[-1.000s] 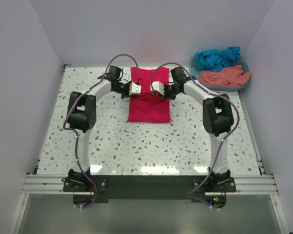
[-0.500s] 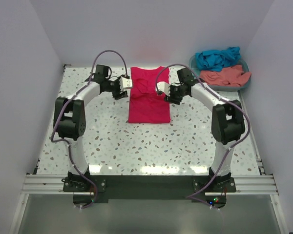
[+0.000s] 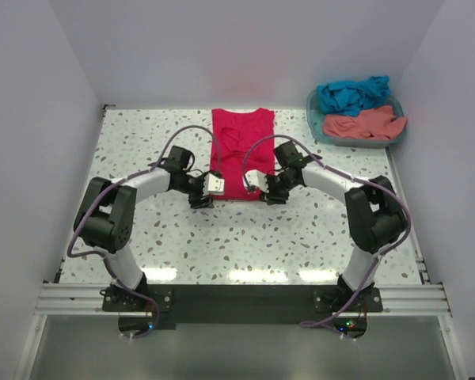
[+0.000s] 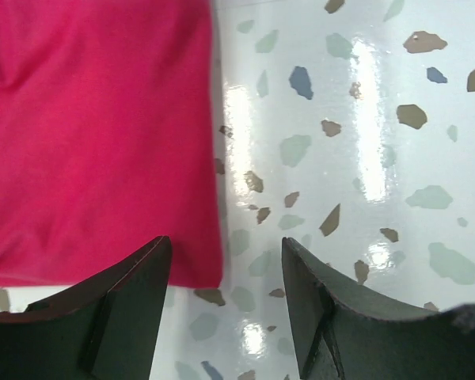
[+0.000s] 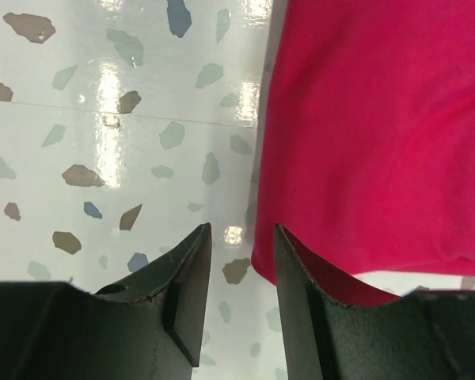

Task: Fold and stack the t-shirts
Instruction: Fold the tshirt

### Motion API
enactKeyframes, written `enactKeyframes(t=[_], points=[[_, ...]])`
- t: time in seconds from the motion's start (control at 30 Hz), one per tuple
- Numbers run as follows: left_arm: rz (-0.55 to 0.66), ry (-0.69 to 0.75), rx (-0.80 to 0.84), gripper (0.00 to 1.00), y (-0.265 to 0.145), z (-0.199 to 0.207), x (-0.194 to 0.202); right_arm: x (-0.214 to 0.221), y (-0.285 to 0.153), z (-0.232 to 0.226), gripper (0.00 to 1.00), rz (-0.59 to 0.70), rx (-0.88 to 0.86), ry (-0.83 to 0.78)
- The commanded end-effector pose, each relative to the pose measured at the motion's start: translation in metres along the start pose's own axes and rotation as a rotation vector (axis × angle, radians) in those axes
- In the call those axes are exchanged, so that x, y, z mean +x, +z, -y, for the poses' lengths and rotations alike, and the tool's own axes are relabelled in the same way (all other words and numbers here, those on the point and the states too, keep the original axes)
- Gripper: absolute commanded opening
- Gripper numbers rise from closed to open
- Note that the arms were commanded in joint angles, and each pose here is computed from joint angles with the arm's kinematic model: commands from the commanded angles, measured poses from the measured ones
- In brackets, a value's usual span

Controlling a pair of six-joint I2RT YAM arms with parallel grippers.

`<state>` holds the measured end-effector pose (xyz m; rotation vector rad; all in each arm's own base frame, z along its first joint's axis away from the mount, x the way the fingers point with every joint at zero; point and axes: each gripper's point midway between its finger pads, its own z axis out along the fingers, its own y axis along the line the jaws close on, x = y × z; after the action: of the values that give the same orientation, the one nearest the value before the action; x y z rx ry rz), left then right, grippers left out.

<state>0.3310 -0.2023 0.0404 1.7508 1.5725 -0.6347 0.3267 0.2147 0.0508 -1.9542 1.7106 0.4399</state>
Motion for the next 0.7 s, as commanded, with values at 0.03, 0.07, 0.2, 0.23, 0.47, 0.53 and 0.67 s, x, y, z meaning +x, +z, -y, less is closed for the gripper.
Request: enactKeyframes(t=[0.03, 0.07, 0.2, 0.23, 0.47, 0.53, 0.67], points=[[0.023, 0.126, -0.079, 0.63, 0.001, -0.025, -0.015, -0.006, 0.011, 0.02, 0.4, 0.014, 0.073, -0.033], [0.023, 0.123, -0.075, 0.62, 0.002, -0.026, -0.014, -0.003, 0.014, 0.02, 0.4, 0.0, 0.074, -0.033], [-0.003, 0.143, -0.056, 0.62, 0.01, -0.024, -0.004, 0.012, 0.025, 0.017, 0.4, -0.048, 0.069, -0.049], [-0.008, 0.146, -0.048, 0.62, 0.012, -0.022, -0.002, 0.015, 0.028, 0.018, 0.4, -0.057, 0.074, -0.052], [-0.06, 0.158, -0.017, 0.5, 0.02, -0.017, 0.018, 0.008, 0.013, 0.022, 0.46, -0.052, 0.114, -0.054], [-0.07, 0.167, -0.007, 0.4, 0.021, -0.016, 0.021, -0.001, 0.005, 0.021, 0.5, -0.031, 0.114, -0.038], [-0.069, 0.174, 0.017, 0.24, 0.02, -0.01, 0.021, -0.013, -0.011, 0.027, 0.51, 0.005, 0.126, -0.024]])
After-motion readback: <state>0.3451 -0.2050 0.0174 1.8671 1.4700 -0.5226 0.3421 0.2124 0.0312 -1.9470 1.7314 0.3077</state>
